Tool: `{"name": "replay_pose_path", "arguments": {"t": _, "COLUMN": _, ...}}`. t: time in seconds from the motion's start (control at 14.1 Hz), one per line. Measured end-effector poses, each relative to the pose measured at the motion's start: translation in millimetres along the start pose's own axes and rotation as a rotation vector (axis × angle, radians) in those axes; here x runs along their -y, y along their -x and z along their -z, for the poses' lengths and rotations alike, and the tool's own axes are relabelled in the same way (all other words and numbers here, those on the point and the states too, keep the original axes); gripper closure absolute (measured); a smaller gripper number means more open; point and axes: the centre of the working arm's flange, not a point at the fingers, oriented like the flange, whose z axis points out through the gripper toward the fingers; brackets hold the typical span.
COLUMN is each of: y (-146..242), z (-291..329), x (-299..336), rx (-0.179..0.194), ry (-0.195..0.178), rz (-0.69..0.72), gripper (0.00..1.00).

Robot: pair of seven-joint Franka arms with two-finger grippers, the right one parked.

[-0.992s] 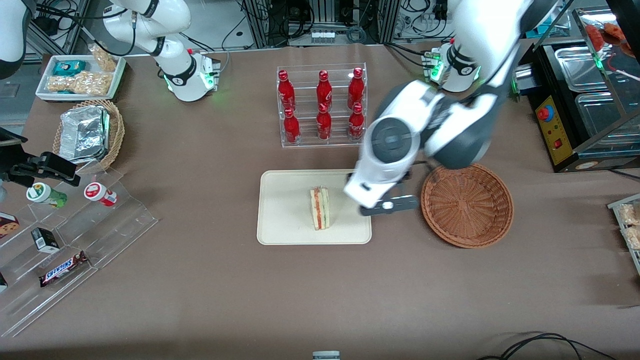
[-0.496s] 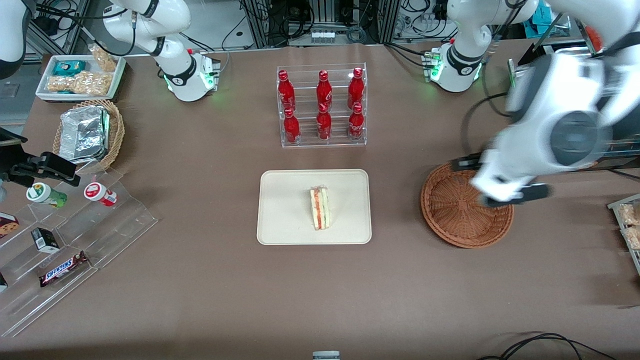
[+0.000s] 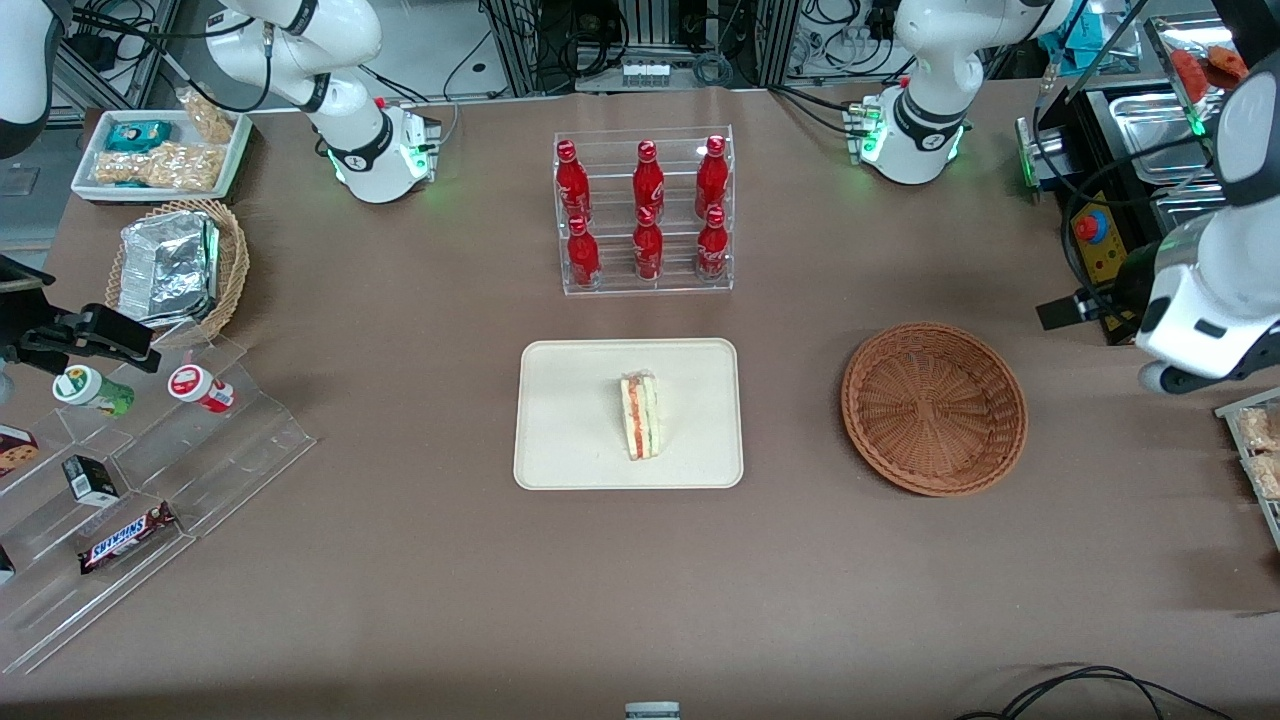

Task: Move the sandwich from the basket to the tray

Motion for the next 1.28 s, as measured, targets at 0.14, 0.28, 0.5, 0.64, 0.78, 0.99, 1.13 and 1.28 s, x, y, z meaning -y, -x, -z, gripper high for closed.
{"name": "replay_pose_path", "arguments": {"t": 0.14, "y": 21.8, "z": 20.3, "x": 4.1, "rx": -0.027, "ry": -0.002, "rz": 0.001, "gripper": 0.0}}
{"name": "replay_pose_path", "arguments": {"t": 0.28, "y": 42.3, "z": 36.1, "x": 8.8, "rx": -0.045, "ry": -0.006, "rz": 0.004, "gripper": 0.0}}
{"name": "replay_pose_path", "arguments": {"t": 0.5, "y": 63.3, "z": 49.4, "x": 9.9, "rx": -0.059, "ry": 0.019, "rz": -0.008, "gripper": 0.0}}
{"name": "replay_pose_path", "arguments": {"t": 0.64, "y": 67.7, "z": 55.6, "x": 20.6, "rx": -0.061, "ry": 0.053, "rz": -0.046, "gripper": 0.0}}
{"name": "replay_pose_path", "arguments": {"t": 0.78, "y": 69.7, "z": 60.8, "x": 32.3, "rx": -0.071, "ry": 0.067, "rz": -0.077, "gripper": 0.0}}
{"name": "replay_pose_path", "arguments": {"t": 0.99, "y": 71.6, "z": 62.9, "x": 32.6, "rx": -0.079, "ry": 0.067, "rz": -0.082, "gripper": 0.0}}
{"name": "replay_pose_path", "arguments": {"t": 1.13, "y": 73.6, "z": 64.7, "x": 31.9, "rx": -0.084, "ry": 0.067, "rz": -0.085, "gripper": 0.0}}
{"name": "replay_pose_path", "arguments": {"t": 1.28, "y": 79.0, "z": 69.5, "x": 33.3, "rx": -0.095, "ry": 0.068, "rz": -0.086, "gripper": 0.0}}
